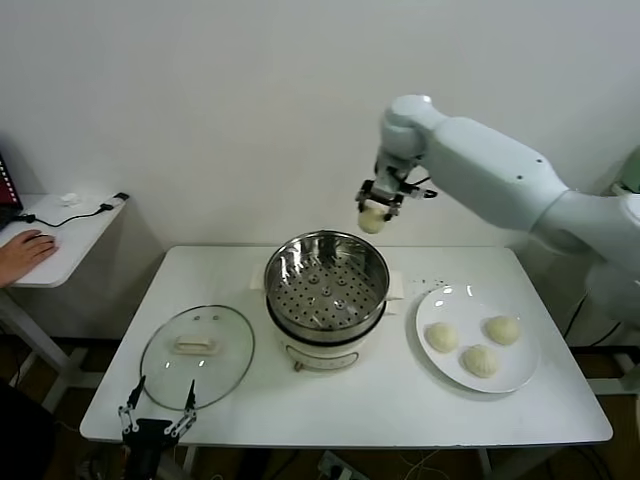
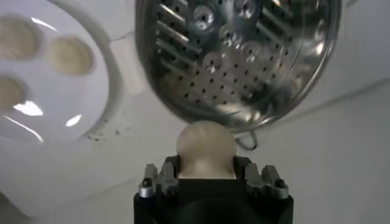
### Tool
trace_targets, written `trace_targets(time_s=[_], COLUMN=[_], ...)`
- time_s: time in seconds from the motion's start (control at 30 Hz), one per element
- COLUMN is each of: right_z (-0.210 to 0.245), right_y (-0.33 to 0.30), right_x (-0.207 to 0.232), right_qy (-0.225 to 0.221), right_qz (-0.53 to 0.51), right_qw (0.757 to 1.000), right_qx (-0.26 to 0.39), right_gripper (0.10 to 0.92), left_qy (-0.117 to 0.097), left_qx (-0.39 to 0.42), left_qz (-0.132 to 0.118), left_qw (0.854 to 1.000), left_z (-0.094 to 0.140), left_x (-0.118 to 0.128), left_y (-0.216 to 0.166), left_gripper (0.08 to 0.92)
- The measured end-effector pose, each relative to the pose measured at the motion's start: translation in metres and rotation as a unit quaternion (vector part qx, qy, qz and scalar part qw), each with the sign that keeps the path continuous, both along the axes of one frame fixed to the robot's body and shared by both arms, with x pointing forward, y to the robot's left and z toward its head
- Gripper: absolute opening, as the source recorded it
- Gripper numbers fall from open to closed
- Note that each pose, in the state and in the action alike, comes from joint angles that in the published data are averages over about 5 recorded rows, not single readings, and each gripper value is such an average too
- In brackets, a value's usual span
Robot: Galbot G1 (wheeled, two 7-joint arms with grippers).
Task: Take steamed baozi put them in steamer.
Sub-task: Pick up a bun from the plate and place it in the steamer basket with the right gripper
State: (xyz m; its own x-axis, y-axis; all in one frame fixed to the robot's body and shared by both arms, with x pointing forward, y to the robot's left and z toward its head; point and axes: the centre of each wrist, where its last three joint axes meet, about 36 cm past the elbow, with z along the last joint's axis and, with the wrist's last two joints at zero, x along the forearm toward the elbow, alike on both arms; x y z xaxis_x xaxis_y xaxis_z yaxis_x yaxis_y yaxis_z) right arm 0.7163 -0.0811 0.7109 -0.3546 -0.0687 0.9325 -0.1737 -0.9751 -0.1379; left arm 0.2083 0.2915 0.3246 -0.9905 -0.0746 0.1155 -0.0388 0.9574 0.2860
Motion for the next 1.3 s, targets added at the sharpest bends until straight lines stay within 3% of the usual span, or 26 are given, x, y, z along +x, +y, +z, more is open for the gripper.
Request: trace_targets(time_s=[0.4, 1.0, 1.3], right_z=[-0.069, -0.132, -0.128], right_y=[0.051, 0.063, 0.058], right_x=[-0.009, 0.004, 0.006], right_qy=[0.0, 0.015, 0.019], right_qz=[0.096, 0.106, 0.107], right_qw=[0.994, 0.992, 0.992], right_qx=[-0.052, -0.073, -0.068], right_gripper=[0.585, 0.601, 0.802], left_qy=[0.002, 0.009, 0.009], left_qx=[-0.004, -0.007, -0.007], left_qz=[0.002, 0.005, 0.006], left_qw=[1.0, 1.0, 1.0], left_z=[-0.002, -0.007, -0.007], left_x=[0.0, 0.001, 0.0], left_y=[0.0, 0.003, 0.002], left_gripper=[0.823, 0.823, 0.823])
